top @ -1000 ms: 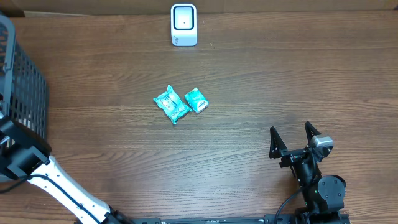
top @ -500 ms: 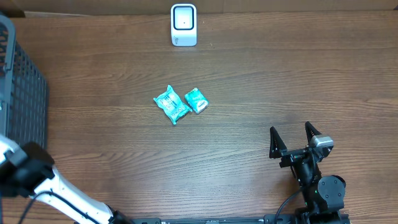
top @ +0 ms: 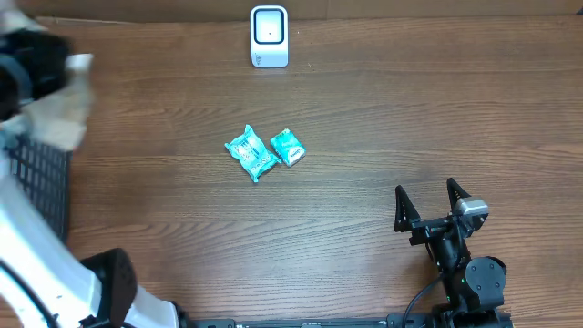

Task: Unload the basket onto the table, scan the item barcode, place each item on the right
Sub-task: 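Carry the clear bag to the scanner and drop it near the teal packs, then reach into the basket and grasp the green-lidded jar with the left gripper, then move the green-lidded jar under the scanner and set it on the table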

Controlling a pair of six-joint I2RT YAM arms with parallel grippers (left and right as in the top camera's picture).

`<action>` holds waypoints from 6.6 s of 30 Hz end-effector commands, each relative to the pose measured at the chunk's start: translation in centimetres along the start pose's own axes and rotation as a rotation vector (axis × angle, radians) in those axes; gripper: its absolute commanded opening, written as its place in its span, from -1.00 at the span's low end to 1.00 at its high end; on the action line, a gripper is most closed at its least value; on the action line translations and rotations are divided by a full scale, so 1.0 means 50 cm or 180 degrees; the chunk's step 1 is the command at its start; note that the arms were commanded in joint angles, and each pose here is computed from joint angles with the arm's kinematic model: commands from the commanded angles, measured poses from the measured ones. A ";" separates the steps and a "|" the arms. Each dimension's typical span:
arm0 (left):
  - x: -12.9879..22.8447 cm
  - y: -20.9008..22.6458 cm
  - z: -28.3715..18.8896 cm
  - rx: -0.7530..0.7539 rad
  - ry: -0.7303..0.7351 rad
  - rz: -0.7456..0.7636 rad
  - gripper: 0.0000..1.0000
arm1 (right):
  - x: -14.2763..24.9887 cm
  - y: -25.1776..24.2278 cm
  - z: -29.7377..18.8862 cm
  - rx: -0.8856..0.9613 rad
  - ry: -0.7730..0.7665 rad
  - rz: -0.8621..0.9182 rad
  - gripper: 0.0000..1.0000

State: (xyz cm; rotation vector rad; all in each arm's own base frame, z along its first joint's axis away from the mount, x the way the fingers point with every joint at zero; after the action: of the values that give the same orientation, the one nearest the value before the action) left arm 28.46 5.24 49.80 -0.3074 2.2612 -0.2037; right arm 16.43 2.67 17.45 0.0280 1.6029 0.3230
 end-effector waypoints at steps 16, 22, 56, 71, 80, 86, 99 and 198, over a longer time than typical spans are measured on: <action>0.384 -0.240 0.449 0.0202 0.2057 0.1471 -0.44 | 0.004 -0.003 0.000 0.0027 -0.0011 0.0008 1.00; 0.481 -0.233 0.525 0.0482 0.2112 0.1404 0.11 | 0.004 -0.003 0.000 0.0027 -0.0011 0.0008 1.00; 0.037 0.422 0.132 -0.1665 0.0080 -0.1533 1.00 | 0.004 -0.003 0.000 0.0027 -0.0011 0.0008 1.00; 0.128 0.684 0.391 -0.2136 0.1000 -0.0899 0.99 | 0.004 -0.003 0.000 0.0027 -0.0011 0.0008 1.00; 0.154 0.754 0.495 -0.2123 0.0977 -0.0643 0.99 | 0.004 -0.003 0.000 0.0028 -0.0010 0.0008 1.00; 0.155 0.772 0.521 -0.2146 0.0876 -0.0618 0.99 | 0.005 -0.003 0.000 0.0028 -0.0008 0.0009 1.00; 0.153 0.804 0.540 -0.2337 0.0729 -0.0579 0.99 | 0.005 -0.003 0.000 0.0027 -0.0007 0.0009 1.00; 0.367 -0.048 0.738 -0.0599 0.2872 0.0773 0.25 | 0.005 -0.003 0.000 0.0028 -0.0008 0.0009 1.00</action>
State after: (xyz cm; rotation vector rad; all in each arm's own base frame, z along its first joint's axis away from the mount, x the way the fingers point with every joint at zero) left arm 45.89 -3.00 12.95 -0.0943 3.1691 -0.0045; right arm 16.43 2.67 17.43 0.0281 1.6036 0.3229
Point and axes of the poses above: each gripper's point midway between its finger pads, its own z axis out along the fingers, its own y axis along the line the jaws close on, x = y × z, the point moved 8 cm from there along -z, back along the fingers, and after that the axes turned 3 degrees about z, right-handed, at the moved point
